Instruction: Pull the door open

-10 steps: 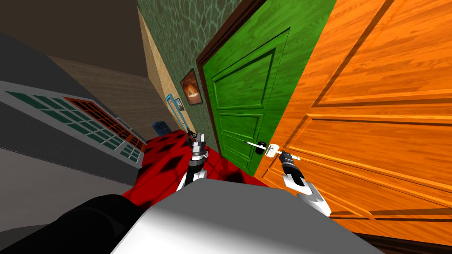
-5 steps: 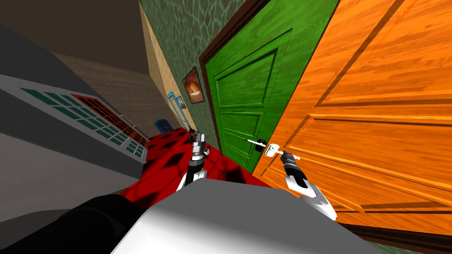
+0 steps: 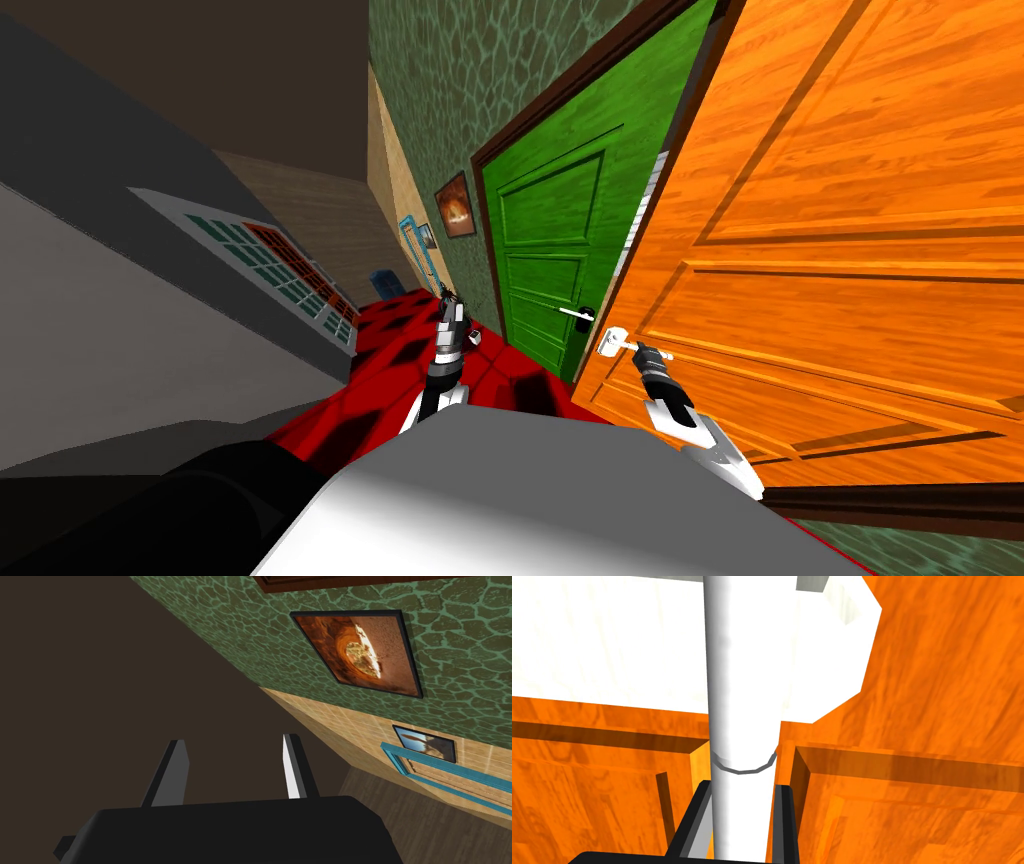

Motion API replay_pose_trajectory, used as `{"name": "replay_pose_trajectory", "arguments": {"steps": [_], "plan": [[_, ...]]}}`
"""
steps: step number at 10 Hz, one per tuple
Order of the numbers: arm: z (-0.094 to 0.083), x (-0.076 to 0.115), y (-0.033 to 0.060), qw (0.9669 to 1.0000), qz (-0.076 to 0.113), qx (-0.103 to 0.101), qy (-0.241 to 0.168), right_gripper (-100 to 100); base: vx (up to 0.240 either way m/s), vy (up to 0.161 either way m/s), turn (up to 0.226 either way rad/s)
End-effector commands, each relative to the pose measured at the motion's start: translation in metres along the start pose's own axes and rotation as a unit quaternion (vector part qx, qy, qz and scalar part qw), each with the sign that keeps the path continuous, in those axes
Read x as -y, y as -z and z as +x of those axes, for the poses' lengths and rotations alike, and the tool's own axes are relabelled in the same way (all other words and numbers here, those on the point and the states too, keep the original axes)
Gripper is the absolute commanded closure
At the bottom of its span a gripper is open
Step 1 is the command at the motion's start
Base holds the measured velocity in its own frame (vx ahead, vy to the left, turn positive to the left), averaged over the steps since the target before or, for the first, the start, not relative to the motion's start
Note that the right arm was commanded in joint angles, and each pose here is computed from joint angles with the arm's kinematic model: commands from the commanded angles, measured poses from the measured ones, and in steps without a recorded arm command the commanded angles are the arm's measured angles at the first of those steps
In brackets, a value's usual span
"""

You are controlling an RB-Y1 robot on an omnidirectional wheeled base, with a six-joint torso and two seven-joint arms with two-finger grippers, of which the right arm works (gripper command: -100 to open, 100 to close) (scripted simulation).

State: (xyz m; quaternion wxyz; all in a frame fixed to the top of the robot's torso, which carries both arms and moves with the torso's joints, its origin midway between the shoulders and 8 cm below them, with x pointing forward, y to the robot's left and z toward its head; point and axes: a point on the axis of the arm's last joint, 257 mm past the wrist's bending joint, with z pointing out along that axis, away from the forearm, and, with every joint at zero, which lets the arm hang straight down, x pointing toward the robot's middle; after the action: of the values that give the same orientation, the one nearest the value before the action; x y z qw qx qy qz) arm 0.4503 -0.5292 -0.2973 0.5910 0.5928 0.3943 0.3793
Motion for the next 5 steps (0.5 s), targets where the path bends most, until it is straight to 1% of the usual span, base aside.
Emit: {"name": "replay_pose_trajectory", "arguments": {"steps": [1,2,3,4,5], "plan": [[0.013,-0.004,-0.0024,0.9998,-0.004,-0.017,-0.002,100,-0.235,-0.08,0.186],[0.023,-0.005,-0.0037,0.9996,-0.006,-0.028,-0.005,100,-0.219,-0.084,0.189],[0.032,-0.005,-0.0047,0.9992,-0.007,-0.038,-0.007,100,-0.187,-0.073,0.142],[0.024,-0.003,-0.0016,0.9996,-0.004,-0.029,-0.005,100,-0.08,-0.034,0.046],[0.031,-0.003,-0.0004,0.9991,-0.004,-0.041,-0.006,100,-0.147,-0.003,0.14]]}}
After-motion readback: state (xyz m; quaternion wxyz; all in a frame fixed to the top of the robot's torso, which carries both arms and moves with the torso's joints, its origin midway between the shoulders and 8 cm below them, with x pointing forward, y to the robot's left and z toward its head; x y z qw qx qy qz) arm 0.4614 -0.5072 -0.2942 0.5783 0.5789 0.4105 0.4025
